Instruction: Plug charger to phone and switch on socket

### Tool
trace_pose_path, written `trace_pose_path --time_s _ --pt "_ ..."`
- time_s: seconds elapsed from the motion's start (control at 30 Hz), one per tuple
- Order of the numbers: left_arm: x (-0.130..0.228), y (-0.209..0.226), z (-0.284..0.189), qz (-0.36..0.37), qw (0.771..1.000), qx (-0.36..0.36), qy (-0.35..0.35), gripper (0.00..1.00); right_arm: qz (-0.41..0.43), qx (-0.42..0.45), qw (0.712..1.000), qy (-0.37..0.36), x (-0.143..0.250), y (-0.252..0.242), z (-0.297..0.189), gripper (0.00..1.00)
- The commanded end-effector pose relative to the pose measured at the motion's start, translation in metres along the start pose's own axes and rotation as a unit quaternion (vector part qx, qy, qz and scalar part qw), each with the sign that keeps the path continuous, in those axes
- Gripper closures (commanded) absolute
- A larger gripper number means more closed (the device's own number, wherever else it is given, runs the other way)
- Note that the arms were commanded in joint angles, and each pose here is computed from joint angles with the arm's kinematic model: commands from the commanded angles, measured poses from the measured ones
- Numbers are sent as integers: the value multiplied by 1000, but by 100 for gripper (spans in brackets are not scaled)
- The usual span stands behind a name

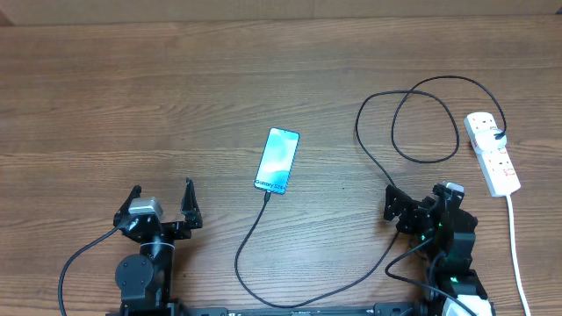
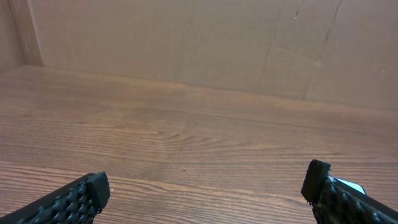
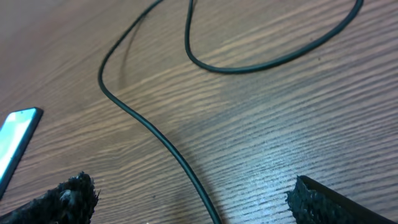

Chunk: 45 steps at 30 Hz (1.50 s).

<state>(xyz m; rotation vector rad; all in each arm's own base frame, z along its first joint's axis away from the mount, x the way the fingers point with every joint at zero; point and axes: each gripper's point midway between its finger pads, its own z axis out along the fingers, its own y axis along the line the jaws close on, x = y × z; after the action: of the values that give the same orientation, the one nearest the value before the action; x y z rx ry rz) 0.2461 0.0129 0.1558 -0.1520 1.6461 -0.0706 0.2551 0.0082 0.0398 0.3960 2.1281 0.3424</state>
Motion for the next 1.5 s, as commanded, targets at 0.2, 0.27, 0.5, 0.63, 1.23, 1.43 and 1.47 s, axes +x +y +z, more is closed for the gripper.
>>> trace_pose_path --time_s 0.2,0.27,0.5,0.63,1.23,1.43,1.47 --pt "0 1 0 -7 1000 -3 -3 0 -79 -68 994 -23 -5 27 -16 0" --pt "0 1 0 -7 1000 -3 -3 0 -94 -83 992 -33 -9 33 -20 0" --pt "0 1 0 -7 1000 -3 -3 0 -115 -115 981 -106 -35 53 -38 0" --pt "0 1 0 -7 1000 -3 -3 1 -125 -133 973 -144 -48 63 -50 0" --pt "0 1 0 -7 1000 -3 -3 0 -139 -150 949 -242 -80 78 -81 0" --pt "0 1 0 -7 1000 -3 -3 0 -140 -153 948 -241 -79 80 -81 0" --pt "0 1 0 -7 1000 -3 -3 0 -140 -154 948 -242 -80 80 -81 0"
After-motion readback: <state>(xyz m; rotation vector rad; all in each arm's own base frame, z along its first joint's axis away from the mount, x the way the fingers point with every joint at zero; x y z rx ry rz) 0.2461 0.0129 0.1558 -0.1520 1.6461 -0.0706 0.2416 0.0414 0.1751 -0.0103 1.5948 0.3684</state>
